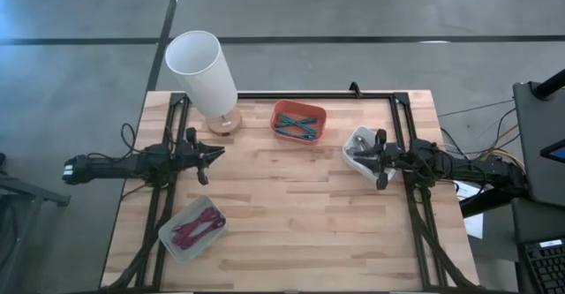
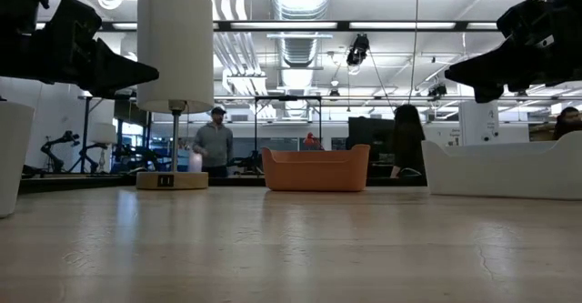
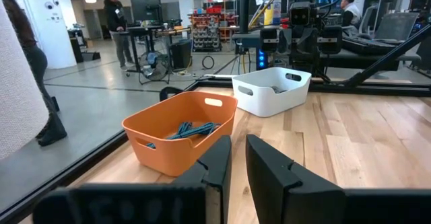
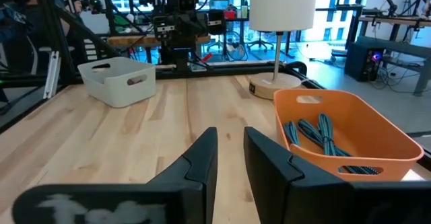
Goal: Pick & Place USB Port
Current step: Return to Home Position
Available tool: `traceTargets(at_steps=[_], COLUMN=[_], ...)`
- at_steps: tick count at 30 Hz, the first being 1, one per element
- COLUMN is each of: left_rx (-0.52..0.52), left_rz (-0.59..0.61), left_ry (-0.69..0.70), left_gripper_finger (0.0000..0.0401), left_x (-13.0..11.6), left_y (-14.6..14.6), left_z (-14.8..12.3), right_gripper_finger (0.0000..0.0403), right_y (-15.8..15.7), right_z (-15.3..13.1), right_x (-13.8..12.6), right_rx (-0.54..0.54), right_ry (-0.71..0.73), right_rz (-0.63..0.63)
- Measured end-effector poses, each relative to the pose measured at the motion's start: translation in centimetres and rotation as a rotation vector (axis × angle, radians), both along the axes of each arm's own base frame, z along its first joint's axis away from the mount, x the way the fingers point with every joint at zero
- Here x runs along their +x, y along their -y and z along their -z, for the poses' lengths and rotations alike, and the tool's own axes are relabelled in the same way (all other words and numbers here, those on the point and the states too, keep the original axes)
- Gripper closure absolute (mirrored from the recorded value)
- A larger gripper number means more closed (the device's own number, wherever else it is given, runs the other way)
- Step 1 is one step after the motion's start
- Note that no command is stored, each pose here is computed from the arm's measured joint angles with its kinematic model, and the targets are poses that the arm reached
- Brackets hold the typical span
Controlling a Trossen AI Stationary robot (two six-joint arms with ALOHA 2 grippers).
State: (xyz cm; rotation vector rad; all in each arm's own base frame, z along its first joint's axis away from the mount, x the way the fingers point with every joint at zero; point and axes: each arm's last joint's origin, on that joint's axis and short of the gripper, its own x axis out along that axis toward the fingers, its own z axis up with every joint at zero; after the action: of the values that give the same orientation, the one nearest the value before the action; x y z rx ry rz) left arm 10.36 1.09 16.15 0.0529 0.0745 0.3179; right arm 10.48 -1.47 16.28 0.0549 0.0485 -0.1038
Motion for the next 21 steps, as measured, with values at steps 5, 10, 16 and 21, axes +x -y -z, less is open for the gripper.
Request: traceTargets(at_steps=[5, 10, 16, 21], left_rx=[0.0, 0.0, 0.0, 0.0], left_rz=[0.0, 0.0, -0.001, -0.001], left_ry=[0.0, 0.001, 0.001, 0.001], left_gripper_finger=[0.0348, 0.0348, 0.0348, 0.0348], left_x=[0.0, 0.0, 0.0, 0.0], left_y=[0.0, 0.0, 0.0, 0.0], left_z=[-0.01, -0.02, -0.03, -0.03], right_gripper_finger=[0.033, 0.0321, 0.0313, 0.0313], right_y=[0.0, 0.0, 0.0, 0.0], right_z=[-0.01, -0.01, -0.02, -0.02], right_x=[0.0, 0.0, 0.0, 0.0], right_rx=[0.0, 0.0, 0.001, 0.001], right_ry=[0.0, 0.0, 0.001, 0.001], right_rz=[0.0, 0.0, 0.0, 0.0])
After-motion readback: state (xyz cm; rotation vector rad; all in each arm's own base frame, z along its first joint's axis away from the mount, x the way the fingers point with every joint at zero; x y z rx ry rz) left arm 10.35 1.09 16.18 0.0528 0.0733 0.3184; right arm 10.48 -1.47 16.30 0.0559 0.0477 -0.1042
